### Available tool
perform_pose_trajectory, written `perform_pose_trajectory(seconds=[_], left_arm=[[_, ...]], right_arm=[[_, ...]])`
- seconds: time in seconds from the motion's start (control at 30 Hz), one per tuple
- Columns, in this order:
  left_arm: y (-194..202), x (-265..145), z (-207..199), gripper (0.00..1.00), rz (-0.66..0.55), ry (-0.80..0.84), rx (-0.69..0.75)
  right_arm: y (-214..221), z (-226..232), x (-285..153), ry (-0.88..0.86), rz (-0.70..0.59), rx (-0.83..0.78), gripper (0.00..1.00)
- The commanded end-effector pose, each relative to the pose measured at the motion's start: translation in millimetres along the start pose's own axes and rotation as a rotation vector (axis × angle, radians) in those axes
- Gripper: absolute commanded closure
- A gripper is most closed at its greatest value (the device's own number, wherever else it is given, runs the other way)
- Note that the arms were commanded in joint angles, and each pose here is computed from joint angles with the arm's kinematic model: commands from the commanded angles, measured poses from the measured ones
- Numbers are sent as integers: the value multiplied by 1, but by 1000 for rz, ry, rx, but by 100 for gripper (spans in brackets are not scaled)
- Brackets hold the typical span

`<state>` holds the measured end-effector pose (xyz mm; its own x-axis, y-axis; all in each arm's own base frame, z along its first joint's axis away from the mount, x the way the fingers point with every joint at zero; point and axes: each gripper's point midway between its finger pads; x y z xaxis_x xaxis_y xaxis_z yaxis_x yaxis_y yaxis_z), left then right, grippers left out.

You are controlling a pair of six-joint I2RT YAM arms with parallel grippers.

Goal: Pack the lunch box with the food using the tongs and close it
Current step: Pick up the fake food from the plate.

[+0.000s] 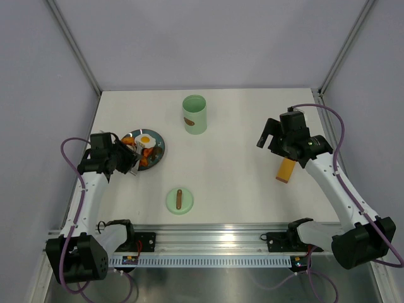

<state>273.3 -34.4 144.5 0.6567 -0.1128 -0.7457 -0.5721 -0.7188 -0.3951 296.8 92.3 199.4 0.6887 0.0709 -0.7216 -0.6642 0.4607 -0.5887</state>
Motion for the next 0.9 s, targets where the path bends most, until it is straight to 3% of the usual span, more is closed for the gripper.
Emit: perform_pose_trajectory(seconds=[0.0,0.87], left_arm=[[-16,-1,-17,57,-56,78,-1],[-17,19,-16,55,-61,110,-10]], right_arm=[[-17,15,-7,-48,-48,-18,0],[-14,16,2,-40,-23,-17,0]])
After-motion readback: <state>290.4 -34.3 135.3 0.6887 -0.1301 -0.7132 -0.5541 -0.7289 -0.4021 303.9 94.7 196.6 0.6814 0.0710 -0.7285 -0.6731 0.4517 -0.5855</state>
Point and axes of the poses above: each gripper's point midway between its finger pads, its own x axis out along the fingers, its own z axis along the line the jaws close on, y = z × x, and after that the axes turned 5 degrees about x, right-handed
